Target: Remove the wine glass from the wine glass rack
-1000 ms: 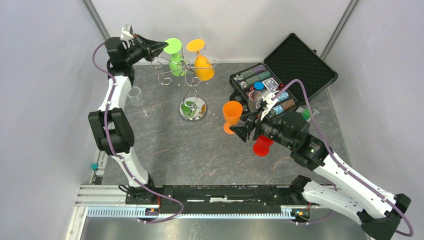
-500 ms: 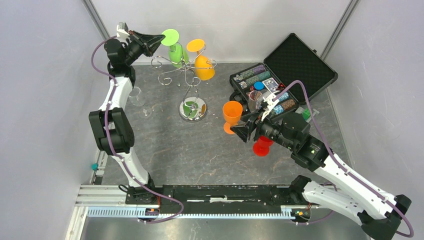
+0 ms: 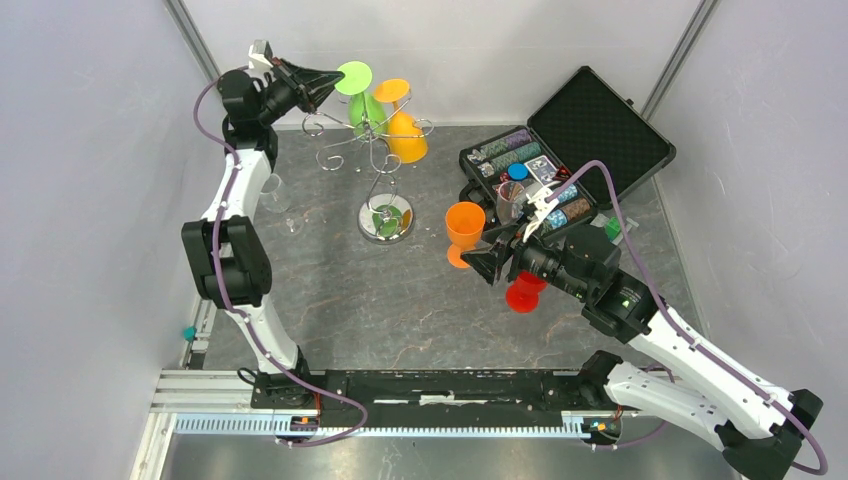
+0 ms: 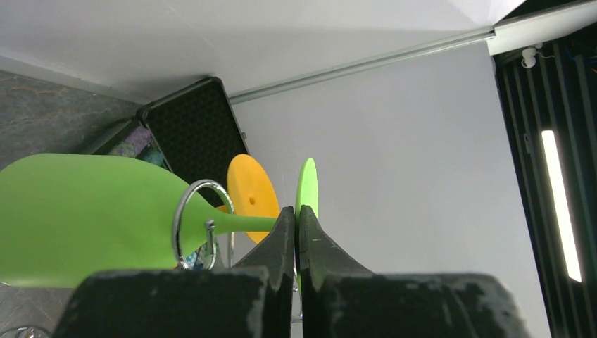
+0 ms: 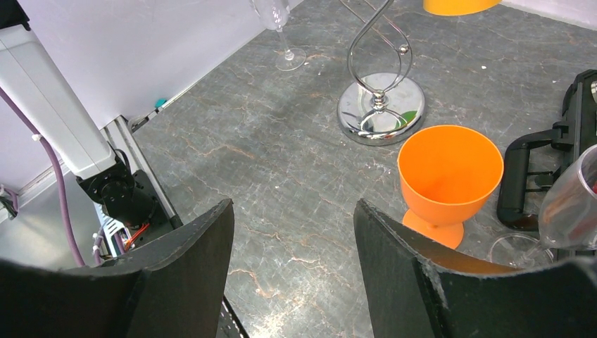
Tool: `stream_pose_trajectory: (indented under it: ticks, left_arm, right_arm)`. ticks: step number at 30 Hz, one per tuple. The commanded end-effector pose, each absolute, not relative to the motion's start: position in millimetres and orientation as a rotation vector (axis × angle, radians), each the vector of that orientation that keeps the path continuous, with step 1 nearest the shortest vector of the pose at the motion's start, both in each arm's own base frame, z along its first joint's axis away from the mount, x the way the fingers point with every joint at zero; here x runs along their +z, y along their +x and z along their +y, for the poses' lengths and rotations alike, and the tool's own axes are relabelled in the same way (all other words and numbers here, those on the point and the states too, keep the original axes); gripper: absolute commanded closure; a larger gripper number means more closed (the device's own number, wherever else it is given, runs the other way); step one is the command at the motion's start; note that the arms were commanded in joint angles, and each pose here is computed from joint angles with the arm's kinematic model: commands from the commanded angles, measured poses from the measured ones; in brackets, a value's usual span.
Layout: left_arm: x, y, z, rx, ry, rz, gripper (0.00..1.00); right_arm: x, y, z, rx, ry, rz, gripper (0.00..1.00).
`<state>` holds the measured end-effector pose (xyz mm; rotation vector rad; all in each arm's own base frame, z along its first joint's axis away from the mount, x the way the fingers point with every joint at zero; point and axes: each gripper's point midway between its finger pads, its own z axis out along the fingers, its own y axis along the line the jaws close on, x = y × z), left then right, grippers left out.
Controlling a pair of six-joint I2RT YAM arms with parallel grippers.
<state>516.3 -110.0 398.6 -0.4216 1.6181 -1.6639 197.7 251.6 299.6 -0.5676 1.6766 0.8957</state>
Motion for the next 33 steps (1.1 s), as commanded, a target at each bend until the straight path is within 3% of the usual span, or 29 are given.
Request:
stream_pose_trajectory:
  ticks: [1,10,28,33]
  left_arm:
    - [423.7,492.9,-113.7,-1.609,-0.295,1.639,0.98]
    - [428.5,483.9,-89.9,-1.427,-0.378,1.662,0.98]
    - [431.9,482.5,-64.9,-1.336,-0.419,1.656,0.98]
    - [436.6,478.4,-41.7,-1.193,-0.463,1.654,0.98]
  right_arm:
    - [313.3,199.4,250.9,0.896,-0.556,1.631,0.32]
    - [314.7,198.4,248.8,0.898,-0.544,1.627,0.32]
    - [313.5,198.8,247.5,0.898,-0.531,1.63,0.31]
    - [312.8,196.1,247.0,0.906,-0.536,1.626,0.28]
